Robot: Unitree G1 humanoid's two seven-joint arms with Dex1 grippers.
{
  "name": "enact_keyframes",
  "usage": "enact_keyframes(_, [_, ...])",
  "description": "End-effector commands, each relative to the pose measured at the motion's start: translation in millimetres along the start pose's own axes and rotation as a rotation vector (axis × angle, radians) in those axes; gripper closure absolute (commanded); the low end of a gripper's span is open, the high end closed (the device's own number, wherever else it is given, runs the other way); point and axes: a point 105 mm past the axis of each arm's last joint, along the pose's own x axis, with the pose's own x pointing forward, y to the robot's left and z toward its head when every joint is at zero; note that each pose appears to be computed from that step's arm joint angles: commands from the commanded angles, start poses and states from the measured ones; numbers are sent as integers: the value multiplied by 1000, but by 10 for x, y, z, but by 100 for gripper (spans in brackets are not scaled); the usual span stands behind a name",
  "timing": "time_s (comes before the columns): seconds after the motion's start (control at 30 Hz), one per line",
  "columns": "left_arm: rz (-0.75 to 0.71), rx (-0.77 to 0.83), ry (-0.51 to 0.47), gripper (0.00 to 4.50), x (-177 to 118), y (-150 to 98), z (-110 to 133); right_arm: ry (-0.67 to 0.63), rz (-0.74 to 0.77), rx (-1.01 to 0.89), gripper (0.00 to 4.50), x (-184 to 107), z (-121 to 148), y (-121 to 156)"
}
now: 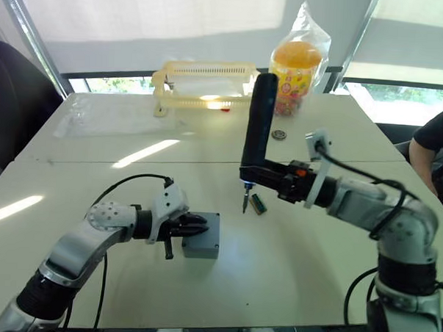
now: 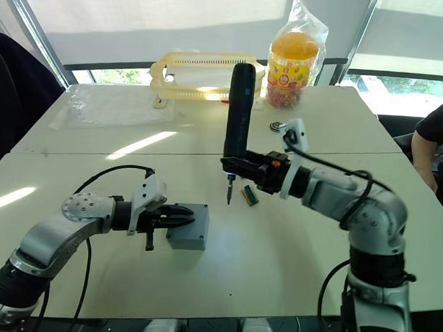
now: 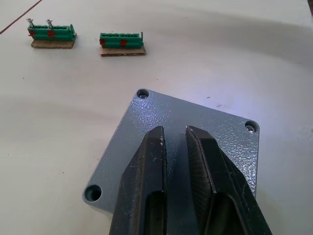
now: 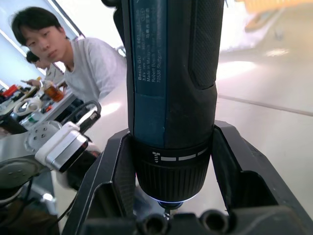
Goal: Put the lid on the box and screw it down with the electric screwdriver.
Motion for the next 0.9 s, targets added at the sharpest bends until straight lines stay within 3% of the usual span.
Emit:
enact_keyframes(0.03, [35,-2,-43,383,-174,25,196,158,-39,103,271,-256,-9,-118])
enact_keyframes(0.23, [50,-4,-23,383,-407,-75,274,393,-159,256,271,-492,-324,-360])
enact_keyframes(0.47, [50,-60,99,383,-612,-321,43,577,-341,395,271,-720,-763,-685])
enact_keyframes(0.67, [78,-89,156,383,-694,-378,-125,631,-442,422,271,-762,-872,-895])
enact_keyframes(0.9, [121,-103,142,383,-674,-373,-160,668,-483,398,271,-771,-890,-993])
